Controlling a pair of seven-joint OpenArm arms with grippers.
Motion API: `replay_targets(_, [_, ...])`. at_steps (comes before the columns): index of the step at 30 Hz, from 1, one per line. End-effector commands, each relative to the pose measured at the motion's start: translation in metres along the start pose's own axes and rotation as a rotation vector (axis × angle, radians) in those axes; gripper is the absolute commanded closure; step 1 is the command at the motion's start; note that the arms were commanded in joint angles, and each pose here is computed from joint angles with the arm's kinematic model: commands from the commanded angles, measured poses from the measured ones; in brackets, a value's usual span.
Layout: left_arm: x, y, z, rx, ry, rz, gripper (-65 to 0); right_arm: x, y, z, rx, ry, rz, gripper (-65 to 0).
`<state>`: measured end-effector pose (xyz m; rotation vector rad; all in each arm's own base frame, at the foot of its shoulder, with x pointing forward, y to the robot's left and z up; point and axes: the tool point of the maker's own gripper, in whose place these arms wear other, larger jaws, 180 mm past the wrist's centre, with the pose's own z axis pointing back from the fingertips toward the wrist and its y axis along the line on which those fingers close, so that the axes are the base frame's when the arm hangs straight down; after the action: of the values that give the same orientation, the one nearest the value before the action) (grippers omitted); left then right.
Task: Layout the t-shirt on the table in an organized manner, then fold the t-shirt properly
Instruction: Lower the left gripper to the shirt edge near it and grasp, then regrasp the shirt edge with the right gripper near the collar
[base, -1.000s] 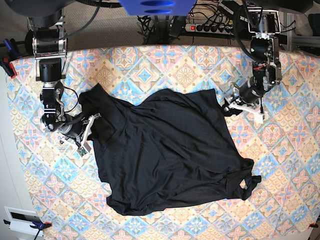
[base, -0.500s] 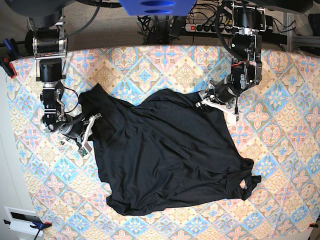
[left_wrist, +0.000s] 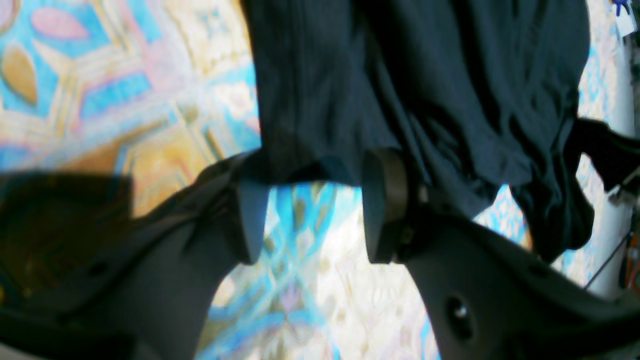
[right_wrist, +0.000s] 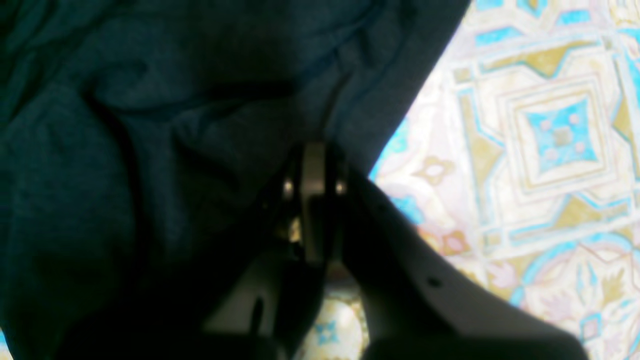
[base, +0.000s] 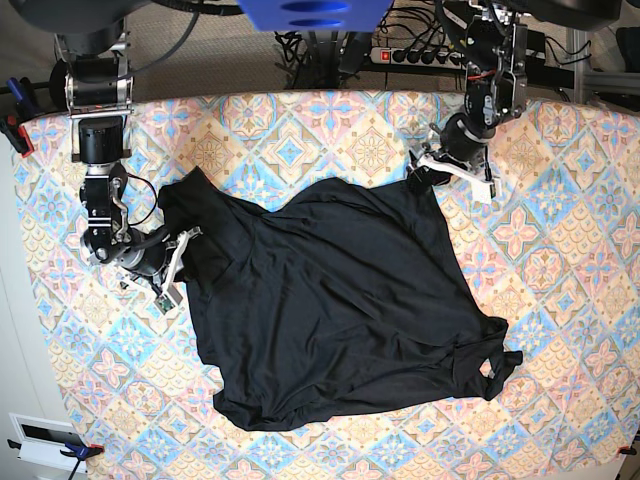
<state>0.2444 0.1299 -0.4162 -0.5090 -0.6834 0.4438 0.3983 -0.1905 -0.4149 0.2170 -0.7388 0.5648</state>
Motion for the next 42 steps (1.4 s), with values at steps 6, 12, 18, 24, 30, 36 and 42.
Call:
replay_targets(6, [0.011, 0.014, -0.012, -0.002, -0.051, -0.001, -28.5, 0.022, -0.012, 0.008, -0.022, -0.058, 0.013, -1.2])
replay_targets(12, [0.011, 0.021, -0.017, 0.013, -0.043, 0.012, -28.5, 0.021, -0.013, 0.008, -0.023, -0.056, 0.012, -1.2])
replay_targets(18, [0.022, 0.034, -0.013, 0.041, -0.079, 0.037, -28.5, 0.021, -0.013, 0.008, -0.022, -0.056, 0.013, -1.1])
replay_targets(24, [0.026, 0.046, -0.029, 0.068, -0.064, 0.071, -15.7, 0.020, -0.012, 0.008, -0.021, -0.055, 0.014, -0.9])
replay_targets(30, [0.028, 0.050, -0.035, 0.078, -0.061, 0.084, 0.0, 0.020, -0.012, 0.008, -0.021, -0.055, 0.014, -0.9])
replay_targets(36, [0.043, 0.055, -0.032, 0.088, -0.095, 0.095, 0.0, 0.020, -0.012, 0.008, -0.021, -0.055, 0.014, -0.9])
replay_targets(42, [0.061, 0.063, -0.026, 0.103, -0.140, 0.109, 0.0, 0.020, -0.012, 0.008, -0.021, -0.055, 0.014, -0.9])
